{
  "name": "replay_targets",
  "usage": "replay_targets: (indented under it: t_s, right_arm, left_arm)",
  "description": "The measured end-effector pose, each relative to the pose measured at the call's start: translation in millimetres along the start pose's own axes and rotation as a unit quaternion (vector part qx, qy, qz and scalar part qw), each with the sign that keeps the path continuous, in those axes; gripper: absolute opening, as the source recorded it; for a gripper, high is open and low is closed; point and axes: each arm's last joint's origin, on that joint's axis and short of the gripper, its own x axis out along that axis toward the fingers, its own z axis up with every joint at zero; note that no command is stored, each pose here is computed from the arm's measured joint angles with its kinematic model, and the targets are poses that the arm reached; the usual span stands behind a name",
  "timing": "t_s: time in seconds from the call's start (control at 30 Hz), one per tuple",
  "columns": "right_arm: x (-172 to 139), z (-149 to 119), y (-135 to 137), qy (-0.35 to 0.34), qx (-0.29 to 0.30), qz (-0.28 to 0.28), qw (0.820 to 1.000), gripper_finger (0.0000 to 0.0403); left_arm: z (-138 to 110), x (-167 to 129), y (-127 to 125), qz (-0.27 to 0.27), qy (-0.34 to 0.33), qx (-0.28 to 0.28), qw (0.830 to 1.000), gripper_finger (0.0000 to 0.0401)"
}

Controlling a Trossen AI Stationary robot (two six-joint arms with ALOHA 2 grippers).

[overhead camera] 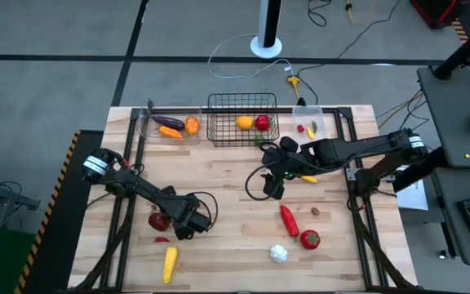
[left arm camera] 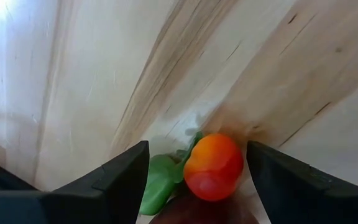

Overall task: Sort produce into baskets
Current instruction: Put the strawberry into the wire basket

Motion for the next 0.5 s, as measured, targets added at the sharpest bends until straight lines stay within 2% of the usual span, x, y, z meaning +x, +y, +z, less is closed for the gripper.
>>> replay_targets:
  t_s: [0.27,0.5]
  right_arm:
    - [0.0,0.0,0.0,0.0,0.0,0.0,1.0,0.0242]
    - [0.0,0.0,0.0,0.0,0.0,0.0,1.0,0.0242]
  left_arm:
    - [0.3,0.0,-0.5,-0.002,-0.002,0.001,1.0,0.02]
    - [0.4,0.0,-0.6,-0.003,-0.002,0.006,1.0,0.0176]
